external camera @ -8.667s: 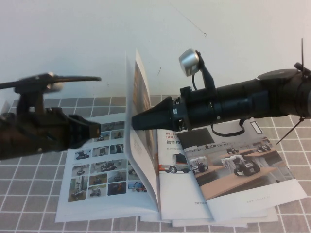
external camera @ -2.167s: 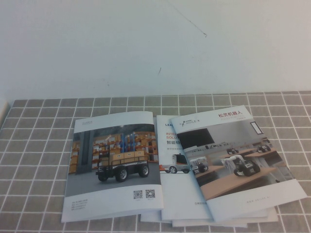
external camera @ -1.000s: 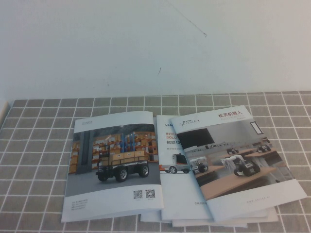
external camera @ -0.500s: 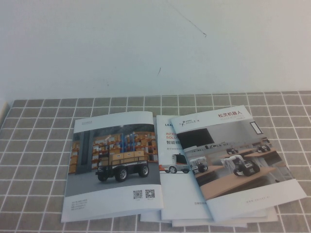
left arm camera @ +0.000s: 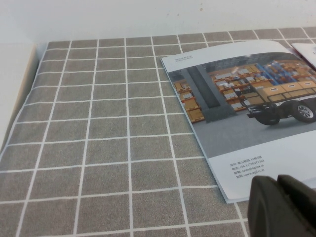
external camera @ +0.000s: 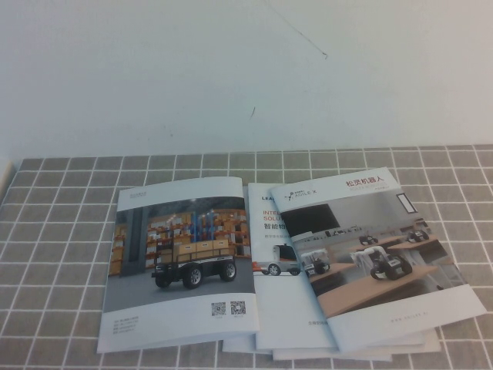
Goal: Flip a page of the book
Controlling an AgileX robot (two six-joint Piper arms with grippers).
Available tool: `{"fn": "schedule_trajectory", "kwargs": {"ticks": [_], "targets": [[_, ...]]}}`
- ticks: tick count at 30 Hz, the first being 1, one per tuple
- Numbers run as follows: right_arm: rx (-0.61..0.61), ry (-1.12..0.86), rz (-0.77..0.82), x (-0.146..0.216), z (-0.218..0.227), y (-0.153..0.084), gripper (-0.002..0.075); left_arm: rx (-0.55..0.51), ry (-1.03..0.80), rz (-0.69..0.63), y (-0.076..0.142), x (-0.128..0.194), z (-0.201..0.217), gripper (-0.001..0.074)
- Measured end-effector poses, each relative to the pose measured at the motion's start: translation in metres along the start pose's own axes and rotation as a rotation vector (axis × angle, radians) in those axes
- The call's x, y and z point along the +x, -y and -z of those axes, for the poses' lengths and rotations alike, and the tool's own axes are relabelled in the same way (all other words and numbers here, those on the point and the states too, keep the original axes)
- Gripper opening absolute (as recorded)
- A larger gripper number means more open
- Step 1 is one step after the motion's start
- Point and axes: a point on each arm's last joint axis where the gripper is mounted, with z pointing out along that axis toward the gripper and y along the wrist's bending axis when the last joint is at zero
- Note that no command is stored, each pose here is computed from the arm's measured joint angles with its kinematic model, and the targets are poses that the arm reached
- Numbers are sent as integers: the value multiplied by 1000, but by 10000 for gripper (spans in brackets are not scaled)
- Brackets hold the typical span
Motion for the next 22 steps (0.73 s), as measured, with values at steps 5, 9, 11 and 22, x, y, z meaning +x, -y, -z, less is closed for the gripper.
{"fn": "schedule_trajectory", "kwargs": {"ticks": [5, 9, 11, 22], "targets": [[38, 24, 16, 15, -8, 0, -3, 0, 0, 0, 0, 0, 0, -4], [115, -24, -17, 33, -13, 2, -3, 0, 0, 3, 0, 0, 0, -4], [134, -47, -32, 37, -13, 3, -3, 0, 0, 6, 0, 0, 0, -4], [115, -185, -45, 49, -12, 1, -3, -1, 0, 4, 0, 0, 0, -4]]}}
